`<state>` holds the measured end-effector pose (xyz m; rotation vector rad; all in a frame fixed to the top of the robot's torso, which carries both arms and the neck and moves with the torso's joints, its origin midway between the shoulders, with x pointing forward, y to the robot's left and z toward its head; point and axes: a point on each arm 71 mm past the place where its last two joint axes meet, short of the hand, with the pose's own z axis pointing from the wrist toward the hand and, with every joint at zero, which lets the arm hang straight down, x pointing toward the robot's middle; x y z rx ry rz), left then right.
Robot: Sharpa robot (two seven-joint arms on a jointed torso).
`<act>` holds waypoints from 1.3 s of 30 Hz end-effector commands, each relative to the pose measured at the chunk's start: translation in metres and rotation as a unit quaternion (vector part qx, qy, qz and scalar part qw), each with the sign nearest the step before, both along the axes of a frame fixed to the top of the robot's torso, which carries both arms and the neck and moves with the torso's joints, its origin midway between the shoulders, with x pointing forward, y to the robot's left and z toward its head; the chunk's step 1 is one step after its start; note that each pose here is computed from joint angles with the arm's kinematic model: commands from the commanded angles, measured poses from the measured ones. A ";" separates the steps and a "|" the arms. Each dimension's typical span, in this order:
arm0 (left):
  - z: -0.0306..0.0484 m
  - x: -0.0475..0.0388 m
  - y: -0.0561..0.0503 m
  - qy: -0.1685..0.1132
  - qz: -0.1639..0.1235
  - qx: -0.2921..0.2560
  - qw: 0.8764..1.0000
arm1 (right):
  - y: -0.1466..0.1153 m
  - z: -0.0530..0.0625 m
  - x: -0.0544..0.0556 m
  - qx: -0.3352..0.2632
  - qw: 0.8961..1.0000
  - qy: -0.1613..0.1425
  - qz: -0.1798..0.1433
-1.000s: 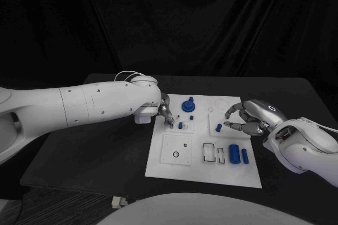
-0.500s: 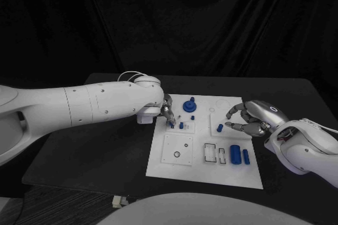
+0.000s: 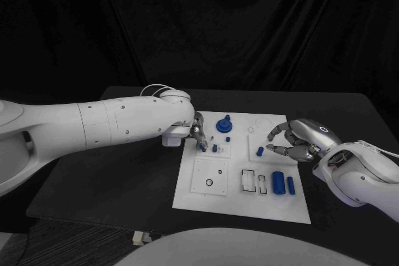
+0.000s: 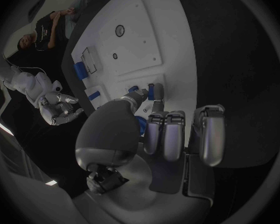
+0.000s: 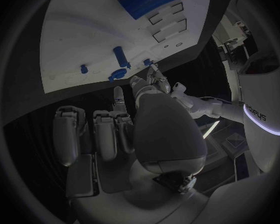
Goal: Assemble the parts on the task board
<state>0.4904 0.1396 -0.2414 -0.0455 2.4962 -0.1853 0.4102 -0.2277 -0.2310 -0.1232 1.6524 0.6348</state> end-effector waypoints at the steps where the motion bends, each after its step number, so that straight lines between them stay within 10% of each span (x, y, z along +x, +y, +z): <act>1: -0.0016 -0.0017 -0.002 0.007 -0.008 -0.001 1.000 | -0.001 -0.002 0.000 -0.003 1.000 0.005 -0.006; 39: -0.0107 -0.0011 0.001 0.016 -0.007 -0.002 1.000 | 0.000 -0.002 0.000 -0.006 1.000 0.010 -0.009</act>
